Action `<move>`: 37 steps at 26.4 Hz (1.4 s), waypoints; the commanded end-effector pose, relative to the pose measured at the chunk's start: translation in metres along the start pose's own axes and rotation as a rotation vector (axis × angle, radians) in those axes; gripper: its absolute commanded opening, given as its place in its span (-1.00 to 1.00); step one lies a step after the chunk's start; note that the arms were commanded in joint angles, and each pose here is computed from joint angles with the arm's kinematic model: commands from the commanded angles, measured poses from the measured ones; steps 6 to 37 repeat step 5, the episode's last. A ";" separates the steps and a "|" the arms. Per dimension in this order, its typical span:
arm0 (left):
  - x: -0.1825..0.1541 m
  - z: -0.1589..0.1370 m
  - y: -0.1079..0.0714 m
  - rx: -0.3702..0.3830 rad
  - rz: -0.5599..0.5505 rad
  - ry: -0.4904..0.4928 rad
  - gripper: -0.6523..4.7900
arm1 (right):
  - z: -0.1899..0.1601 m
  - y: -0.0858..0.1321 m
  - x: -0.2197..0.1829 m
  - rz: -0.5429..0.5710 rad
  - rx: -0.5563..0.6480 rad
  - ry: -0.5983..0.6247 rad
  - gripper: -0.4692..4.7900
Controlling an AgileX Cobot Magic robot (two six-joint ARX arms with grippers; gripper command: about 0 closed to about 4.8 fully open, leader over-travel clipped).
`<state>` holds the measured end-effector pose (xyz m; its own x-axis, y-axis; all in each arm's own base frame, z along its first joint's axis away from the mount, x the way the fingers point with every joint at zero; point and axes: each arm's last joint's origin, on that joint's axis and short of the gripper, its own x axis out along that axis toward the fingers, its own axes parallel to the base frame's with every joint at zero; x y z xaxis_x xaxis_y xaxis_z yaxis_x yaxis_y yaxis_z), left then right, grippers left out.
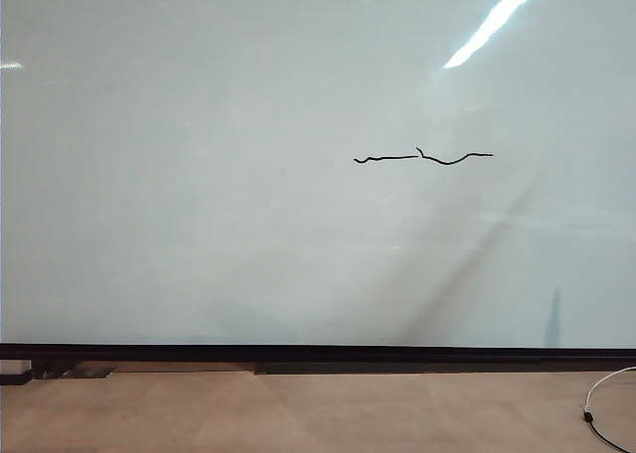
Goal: Pick up the pen on the shelf to the right of the whiteboard and draw a straight line.
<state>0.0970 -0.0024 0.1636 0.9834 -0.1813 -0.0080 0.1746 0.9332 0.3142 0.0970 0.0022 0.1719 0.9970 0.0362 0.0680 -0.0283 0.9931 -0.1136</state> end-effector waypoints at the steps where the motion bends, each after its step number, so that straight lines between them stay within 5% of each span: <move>1: 0.000 0.002 0.001 0.004 0.004 -0.014 -0.78 | -0.002 0.000 0.000 -0.001 0.004 -0.002 -0.84; 37: 0.000 0.002 0.001 0.004 0.004 -0.014 -0.78 | -0.002 0.000 0.000 -0.001 0.004 -0.002 -0.84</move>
